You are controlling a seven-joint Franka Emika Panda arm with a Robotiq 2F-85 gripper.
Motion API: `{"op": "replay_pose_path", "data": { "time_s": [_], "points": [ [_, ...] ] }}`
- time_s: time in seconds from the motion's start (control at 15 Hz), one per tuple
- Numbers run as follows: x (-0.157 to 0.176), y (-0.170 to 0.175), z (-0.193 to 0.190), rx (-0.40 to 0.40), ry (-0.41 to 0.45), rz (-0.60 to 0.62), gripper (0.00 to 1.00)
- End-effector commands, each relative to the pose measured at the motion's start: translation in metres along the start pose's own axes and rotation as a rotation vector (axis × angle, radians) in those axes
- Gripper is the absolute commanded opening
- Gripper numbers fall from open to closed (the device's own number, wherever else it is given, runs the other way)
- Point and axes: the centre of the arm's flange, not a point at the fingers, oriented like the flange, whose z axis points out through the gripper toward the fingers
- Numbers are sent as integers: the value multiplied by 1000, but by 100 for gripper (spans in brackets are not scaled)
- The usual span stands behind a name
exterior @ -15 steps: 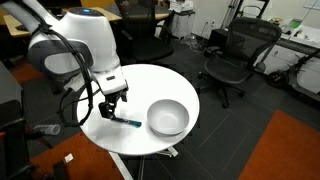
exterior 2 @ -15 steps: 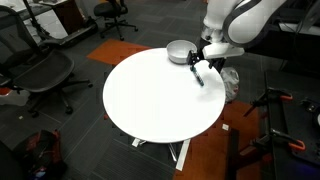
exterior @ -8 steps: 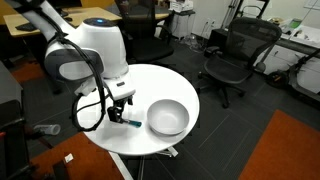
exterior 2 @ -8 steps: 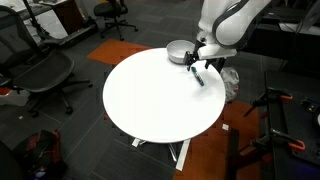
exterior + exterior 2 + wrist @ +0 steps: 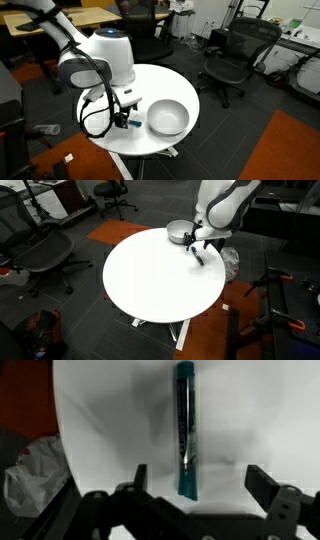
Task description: Put the marker inside the grey bowl
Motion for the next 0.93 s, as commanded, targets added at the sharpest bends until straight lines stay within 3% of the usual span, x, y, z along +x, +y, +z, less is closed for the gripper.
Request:
{"op": "replay_pose_path", "data": {
  "time_s": [0.0, 0.2, 0.27, 0.33, 0.47, 0.87],
  "points": [
    [10, -2, 8, -3, 0, -9, 100],
    [11, -3, 13, -11, -3, -11, 100],
    [11, -3, 14, -11, -5, -13, 95],
    [11, -4, 15, -11, -6, -15, 72],
    [12, -5, 17, -13, -5, -17, 68],
    [11, -6, 20, -19, -6, -17, 22]
  ]
}}
